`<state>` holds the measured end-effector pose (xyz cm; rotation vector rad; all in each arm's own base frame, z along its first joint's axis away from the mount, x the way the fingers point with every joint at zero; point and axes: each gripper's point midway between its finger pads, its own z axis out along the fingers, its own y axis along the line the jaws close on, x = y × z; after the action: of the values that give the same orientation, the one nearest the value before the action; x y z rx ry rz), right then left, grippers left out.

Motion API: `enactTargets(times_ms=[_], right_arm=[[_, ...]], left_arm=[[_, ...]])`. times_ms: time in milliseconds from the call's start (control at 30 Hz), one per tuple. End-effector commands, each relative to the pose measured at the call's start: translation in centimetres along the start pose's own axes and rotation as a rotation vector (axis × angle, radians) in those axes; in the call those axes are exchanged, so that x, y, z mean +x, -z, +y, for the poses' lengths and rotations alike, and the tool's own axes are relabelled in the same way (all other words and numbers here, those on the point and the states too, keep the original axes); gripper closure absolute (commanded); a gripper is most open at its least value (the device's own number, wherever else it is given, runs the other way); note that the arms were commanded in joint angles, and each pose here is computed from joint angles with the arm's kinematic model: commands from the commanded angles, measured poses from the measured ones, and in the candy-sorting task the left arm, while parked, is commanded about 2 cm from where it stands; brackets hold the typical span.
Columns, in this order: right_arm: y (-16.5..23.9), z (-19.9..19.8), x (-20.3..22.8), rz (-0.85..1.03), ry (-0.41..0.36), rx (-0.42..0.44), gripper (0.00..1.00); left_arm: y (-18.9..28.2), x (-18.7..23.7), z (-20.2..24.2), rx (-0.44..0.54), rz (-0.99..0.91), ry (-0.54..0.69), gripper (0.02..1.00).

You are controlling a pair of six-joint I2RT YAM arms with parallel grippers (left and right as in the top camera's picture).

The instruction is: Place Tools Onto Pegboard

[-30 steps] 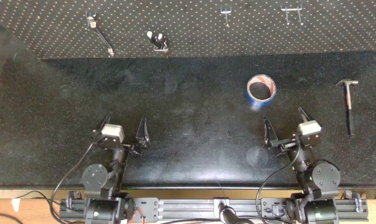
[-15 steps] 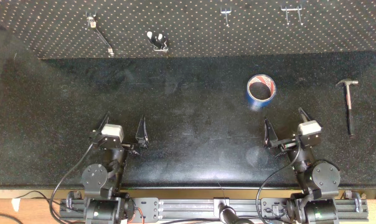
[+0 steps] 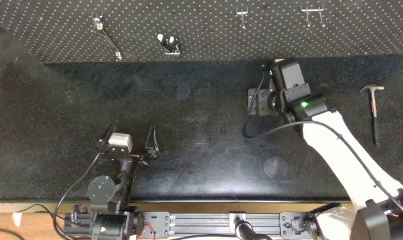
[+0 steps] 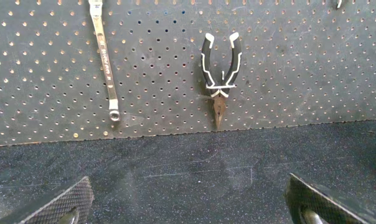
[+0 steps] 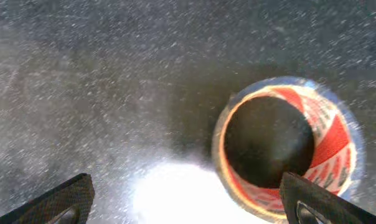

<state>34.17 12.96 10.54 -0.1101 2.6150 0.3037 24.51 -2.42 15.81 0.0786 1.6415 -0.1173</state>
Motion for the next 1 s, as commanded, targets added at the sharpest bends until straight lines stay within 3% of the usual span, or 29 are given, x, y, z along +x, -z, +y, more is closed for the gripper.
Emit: enactTargets(times_ms=[33,167,467,567,633,667,767,833,933,1000], right_arm=[[-0.4,-2.0,-0.6,-0.011,-0.028,0.136,0.025],[-1.5,-2.7,0.0,0.015,-0.006,0.196,0.025],[-4.6,-1.6,1.1,0.062,0.056,0.188,0.040],[-5.5,-1.9,1.9,0.095,0.057,0.198,0.380],[-5.8,-1.9,1.9,0.098,0.058,0.199,0.803],[-5.9,-1.8,1.7,0.087,0.058,0.195,0.921],[-3.8,0.2,-1.6,-0.056,0.063,0.132,0.923],[1.1,3.4,-5.7,-0.265,0.086,0.048,0.921],[11.3,8.7,-10.9,-0.631,0.219,-0.097,0.925],[14.5,9.7,-11.8,-0.730,0.224,-0.139,0.925]], left_arm=[[0.0,0.1,0.2,-0.010,0.002,-0.012,0.025],[0.0,0.1,0.2,-0.010,0.002,-0.012,0.025],[0.0,0.1,0.2,-0.010,0.002,-0.012,0.025],[0.0,0.1,0.2,-0.010,0.001,-0.012,0.025],[0.0,0.1,0.2,-0.010,0.001,-0.012,0.023],[0.0,0.1,0.2,-0.010,0.002,-0.012,0.023],[0.0,0.1,0.2,-0.010,0.002,-0.012,0.023],[0.0,0.1,0.2,-0.010,0.002,-0.012,0.025],[0.0,0.1,0.2,-0.010,0.002,-0.012,0.025],[0.0,0.1,0.2,-0.010,0.001,-0.012,0.023]])
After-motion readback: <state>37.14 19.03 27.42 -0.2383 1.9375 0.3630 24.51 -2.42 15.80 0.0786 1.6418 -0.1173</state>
